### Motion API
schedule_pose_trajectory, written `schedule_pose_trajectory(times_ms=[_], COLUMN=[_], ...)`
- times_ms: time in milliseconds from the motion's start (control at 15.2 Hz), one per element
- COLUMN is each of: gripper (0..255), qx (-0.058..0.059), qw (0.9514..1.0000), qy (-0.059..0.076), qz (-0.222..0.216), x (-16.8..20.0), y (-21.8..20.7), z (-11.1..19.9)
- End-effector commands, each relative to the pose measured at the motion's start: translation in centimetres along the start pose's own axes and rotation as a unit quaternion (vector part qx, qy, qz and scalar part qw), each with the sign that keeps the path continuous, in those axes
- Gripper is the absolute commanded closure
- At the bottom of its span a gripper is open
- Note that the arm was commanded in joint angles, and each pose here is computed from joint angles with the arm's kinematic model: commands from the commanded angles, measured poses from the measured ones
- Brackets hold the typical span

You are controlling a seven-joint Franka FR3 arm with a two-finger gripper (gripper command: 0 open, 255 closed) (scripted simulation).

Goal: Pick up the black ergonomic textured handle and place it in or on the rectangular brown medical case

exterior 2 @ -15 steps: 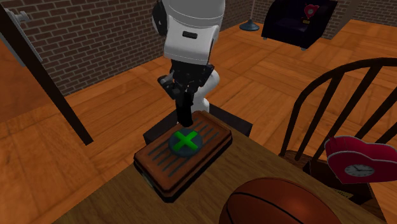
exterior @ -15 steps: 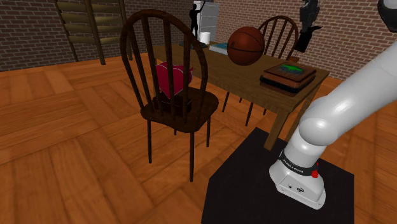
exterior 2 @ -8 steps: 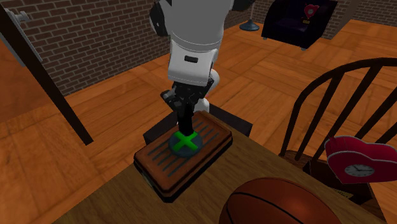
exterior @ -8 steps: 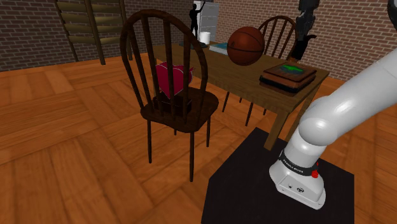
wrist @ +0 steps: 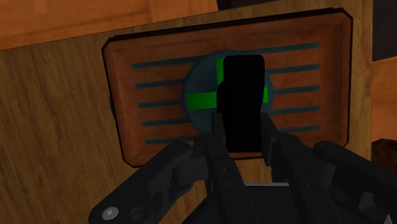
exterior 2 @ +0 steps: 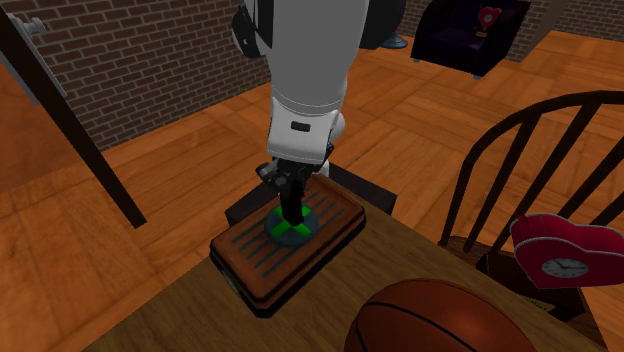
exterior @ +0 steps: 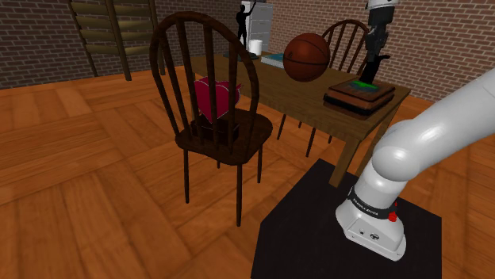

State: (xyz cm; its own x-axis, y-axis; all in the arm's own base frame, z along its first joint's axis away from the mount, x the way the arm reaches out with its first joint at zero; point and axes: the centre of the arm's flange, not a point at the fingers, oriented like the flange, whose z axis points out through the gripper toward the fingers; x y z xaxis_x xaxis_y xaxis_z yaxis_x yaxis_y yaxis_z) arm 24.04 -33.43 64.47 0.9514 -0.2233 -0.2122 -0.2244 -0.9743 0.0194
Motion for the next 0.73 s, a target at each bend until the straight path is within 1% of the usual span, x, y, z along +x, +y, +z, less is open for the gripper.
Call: schedule_pose_trajectory(times_ms=[0,330,396,660], gripper=[255,255,0,0], qx=[0.000,0.000,0.000,0.000], qw=[1.0000,1.0000,1.0000,1.0000], qy=[0.000,0.000,0.000,0.000], qz=[0.000,0.000,0.000,0.000], x=[0.07,0.07,0.07,0.07], y=[-0.01,-0.01,-0.01,-0.01], z=[0.20,0.20,0.19,0.19])
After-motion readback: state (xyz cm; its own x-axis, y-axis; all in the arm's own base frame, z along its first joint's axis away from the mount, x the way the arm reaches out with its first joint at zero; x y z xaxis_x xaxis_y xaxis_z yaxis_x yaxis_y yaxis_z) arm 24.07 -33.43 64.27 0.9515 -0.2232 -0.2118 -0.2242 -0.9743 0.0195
